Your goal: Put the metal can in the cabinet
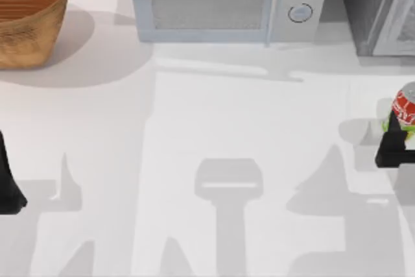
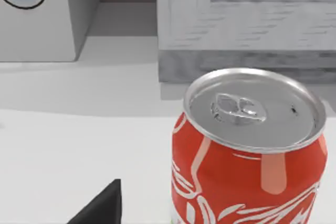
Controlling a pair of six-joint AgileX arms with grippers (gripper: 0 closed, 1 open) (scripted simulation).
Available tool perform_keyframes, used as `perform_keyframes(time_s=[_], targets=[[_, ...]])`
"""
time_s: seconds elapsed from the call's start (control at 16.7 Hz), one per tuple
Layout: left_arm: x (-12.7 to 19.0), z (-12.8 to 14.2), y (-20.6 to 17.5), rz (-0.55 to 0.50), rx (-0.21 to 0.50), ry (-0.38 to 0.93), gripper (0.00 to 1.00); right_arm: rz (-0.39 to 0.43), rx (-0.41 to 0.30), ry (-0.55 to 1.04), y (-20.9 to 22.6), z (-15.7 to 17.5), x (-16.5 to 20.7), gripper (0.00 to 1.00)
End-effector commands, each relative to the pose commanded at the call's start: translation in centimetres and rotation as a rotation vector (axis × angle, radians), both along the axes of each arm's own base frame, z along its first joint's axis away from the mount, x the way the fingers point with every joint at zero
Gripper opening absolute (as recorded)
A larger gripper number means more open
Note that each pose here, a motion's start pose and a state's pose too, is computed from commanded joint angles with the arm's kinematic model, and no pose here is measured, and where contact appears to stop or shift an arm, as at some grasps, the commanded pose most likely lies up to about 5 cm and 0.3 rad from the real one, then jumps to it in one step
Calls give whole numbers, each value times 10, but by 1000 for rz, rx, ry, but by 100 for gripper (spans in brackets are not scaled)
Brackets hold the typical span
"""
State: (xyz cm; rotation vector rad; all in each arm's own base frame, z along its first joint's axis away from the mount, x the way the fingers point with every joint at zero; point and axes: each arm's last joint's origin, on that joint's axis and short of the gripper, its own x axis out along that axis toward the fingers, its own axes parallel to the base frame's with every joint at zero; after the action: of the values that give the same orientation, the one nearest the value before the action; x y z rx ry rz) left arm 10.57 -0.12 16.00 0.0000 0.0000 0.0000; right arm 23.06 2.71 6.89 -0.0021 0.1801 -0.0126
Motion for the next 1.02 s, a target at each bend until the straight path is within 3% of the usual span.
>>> perform_keyframes(time_s=[0.6, 0.66, 1.02], targets=[[0, 0, 0, 0, 0, 0, 100, 3, 2, 14, 3, -22, 0, 100], [0, 0, 0, 0, 0, 0, 100, 0, -10, 90, 2, -35, -5, 100], [0, 0, 0, 0, 0, 0, 100, 3, 2, 12, 4, -28, 12, 100]])
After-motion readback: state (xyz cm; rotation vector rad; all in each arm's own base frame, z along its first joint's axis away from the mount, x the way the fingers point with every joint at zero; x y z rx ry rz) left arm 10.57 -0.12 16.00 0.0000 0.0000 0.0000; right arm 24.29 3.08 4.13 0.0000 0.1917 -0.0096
